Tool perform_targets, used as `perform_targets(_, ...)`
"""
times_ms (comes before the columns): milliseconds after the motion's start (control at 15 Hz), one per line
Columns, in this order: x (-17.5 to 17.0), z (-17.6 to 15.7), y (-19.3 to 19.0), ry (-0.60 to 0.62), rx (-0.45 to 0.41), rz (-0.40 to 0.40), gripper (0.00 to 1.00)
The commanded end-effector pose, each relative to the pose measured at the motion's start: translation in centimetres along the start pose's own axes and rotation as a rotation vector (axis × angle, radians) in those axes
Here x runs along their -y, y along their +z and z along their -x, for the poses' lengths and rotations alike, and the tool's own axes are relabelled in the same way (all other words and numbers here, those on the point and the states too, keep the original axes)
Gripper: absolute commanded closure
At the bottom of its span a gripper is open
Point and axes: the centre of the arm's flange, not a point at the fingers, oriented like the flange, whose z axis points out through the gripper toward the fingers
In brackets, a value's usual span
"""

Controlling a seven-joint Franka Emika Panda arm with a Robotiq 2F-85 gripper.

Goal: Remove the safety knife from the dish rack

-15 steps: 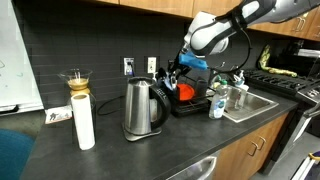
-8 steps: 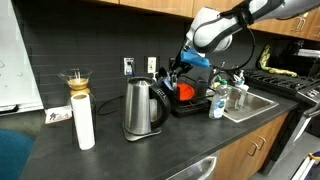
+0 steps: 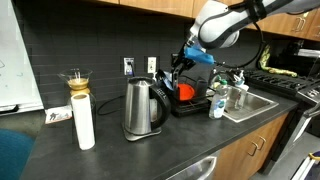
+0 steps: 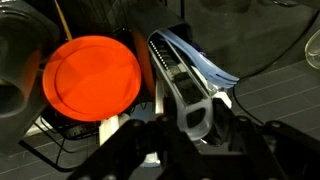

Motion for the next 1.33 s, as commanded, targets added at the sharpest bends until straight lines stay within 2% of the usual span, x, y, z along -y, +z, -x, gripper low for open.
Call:
perform_targets(0,-0.3,0.9,-3.0,0.000,-0.051,0.010,0.82)
perform_targets(867,1.0,1.0,-8.6,-0.046,-0.171,0.010,0.82)
perform_targets(1267,2.1,1.6,-9.9,-0.049,-0.132,-0.037,0.82)
